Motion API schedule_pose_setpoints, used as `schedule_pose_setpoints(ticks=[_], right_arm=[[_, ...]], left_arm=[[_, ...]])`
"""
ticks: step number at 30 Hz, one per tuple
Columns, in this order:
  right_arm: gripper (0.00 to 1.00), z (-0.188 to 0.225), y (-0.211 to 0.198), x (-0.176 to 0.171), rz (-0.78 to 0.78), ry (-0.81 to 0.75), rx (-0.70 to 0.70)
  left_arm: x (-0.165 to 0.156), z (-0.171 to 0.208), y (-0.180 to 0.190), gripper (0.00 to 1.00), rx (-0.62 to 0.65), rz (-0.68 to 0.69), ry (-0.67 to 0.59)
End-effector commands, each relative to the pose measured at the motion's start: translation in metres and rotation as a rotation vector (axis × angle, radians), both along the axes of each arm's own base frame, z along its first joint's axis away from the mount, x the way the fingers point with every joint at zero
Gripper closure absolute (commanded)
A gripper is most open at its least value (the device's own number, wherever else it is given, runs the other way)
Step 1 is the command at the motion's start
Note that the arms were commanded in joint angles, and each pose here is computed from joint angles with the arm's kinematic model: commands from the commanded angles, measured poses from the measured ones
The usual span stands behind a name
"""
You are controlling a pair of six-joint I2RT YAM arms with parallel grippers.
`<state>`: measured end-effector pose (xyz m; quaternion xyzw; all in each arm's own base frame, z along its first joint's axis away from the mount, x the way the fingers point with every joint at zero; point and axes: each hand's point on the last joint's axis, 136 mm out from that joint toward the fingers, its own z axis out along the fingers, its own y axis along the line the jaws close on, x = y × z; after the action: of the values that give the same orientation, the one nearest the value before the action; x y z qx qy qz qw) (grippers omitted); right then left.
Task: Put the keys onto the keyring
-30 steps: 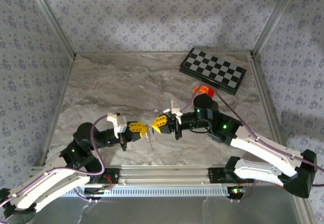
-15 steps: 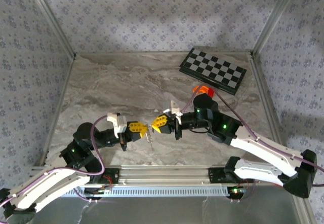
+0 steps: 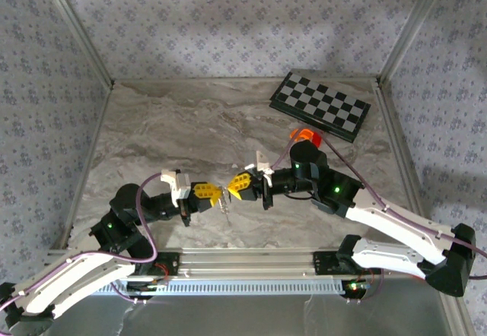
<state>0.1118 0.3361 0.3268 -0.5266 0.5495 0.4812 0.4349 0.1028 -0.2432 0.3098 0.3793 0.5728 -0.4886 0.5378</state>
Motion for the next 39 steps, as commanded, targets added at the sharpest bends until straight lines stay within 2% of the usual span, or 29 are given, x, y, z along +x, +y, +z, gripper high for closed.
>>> schedule_pose_setpoints(ticks=[1, 17, 39], right_arm=[[1.00, 0.011, 0.003, -0.003, 0.019, -0.031, 0.024], [1.00, 0.017, 0.006, -0.008, 0.054, -0.049, 0.022], [1.00, -0.010, 0.009, -0.025, 0.116, -0.119, -0.124]], left_arm=[[-0.003, 0.020, 0.003, 1.00, -0.058, -0.006, -0.039], [-0.002, 0.020, 0.002, 1.00, -0.035, -0.001, -0.031], [-0.001, 0.019, 0.000, 1.00, -0.029, -0.008, 0.021]])
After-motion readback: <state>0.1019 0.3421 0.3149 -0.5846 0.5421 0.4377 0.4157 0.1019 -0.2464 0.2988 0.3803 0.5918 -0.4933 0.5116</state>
